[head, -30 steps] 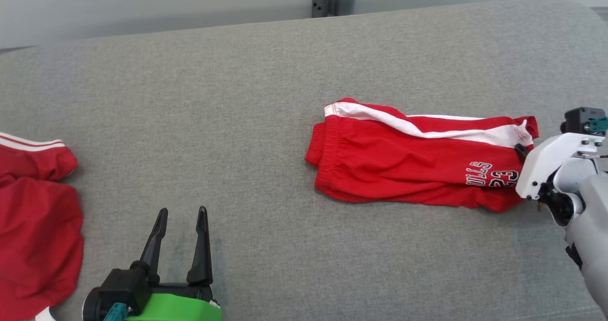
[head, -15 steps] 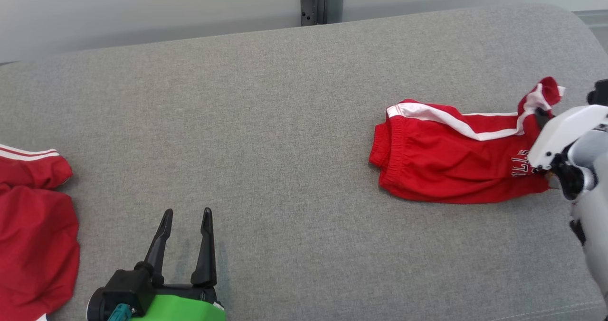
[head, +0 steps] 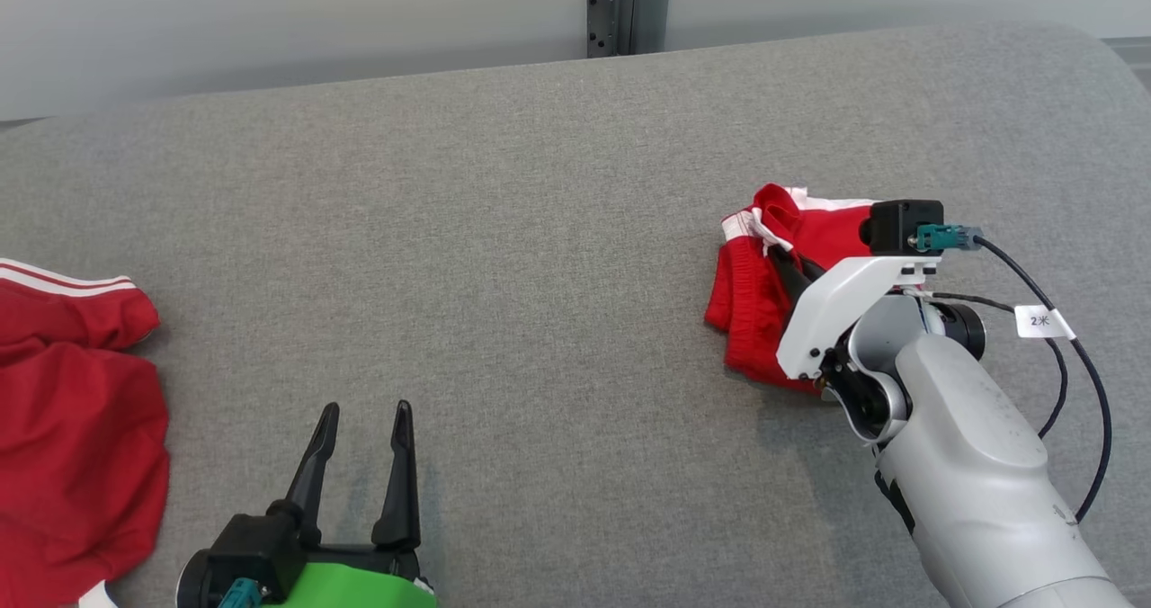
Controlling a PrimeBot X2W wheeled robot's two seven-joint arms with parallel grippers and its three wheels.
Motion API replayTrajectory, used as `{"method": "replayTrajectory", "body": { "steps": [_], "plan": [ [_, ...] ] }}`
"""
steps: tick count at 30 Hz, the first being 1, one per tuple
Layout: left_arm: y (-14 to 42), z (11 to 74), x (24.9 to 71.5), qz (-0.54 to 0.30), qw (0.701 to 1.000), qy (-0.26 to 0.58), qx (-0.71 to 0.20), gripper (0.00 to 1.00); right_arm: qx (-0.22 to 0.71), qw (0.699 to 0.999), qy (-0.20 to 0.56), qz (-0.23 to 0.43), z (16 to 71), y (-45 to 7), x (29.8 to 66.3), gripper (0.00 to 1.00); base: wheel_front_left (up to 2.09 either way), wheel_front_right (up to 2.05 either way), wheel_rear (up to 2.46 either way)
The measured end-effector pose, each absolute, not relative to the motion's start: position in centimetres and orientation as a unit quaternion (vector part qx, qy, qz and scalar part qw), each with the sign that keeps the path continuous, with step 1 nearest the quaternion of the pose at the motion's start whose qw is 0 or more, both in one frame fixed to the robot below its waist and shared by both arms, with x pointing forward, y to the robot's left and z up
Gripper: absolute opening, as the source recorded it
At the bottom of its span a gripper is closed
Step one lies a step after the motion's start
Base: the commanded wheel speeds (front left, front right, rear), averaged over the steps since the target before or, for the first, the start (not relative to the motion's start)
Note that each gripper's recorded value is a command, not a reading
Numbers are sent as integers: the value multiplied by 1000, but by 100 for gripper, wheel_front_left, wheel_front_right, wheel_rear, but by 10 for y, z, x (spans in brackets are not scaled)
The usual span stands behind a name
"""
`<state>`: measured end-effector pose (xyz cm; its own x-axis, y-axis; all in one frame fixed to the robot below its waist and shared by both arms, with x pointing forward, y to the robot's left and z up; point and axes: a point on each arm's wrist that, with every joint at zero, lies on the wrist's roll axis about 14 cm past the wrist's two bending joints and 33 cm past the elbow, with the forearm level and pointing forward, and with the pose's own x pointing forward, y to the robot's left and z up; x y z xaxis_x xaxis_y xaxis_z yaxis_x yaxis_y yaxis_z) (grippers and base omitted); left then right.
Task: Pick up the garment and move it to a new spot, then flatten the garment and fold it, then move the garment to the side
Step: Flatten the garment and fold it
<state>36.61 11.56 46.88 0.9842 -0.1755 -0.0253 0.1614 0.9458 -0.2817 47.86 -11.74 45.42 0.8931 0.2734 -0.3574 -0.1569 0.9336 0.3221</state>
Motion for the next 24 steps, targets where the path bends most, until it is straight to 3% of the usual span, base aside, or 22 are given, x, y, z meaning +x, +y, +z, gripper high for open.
{"method": "replayTrajectory", "body": {
  "steps": [16,17,19,24],
  "plan": [
    [120,468,359,-75,986,27,-143,100,147,953,208,163,454,-78,470,0,0,0,0],
    [120,469,359,-75,986,26,-144,100,149,953,208,164,454,-77,469,18,0,0,0],
    [121,470,358,-75,987,25,-143,100,150,951,212,167,452,-74,466,97,0,0,0],
    [122,471,354,-72,987,23,-144,100,153,954,189,173,459,-69,463,100,0,0,0]
  ]
}}
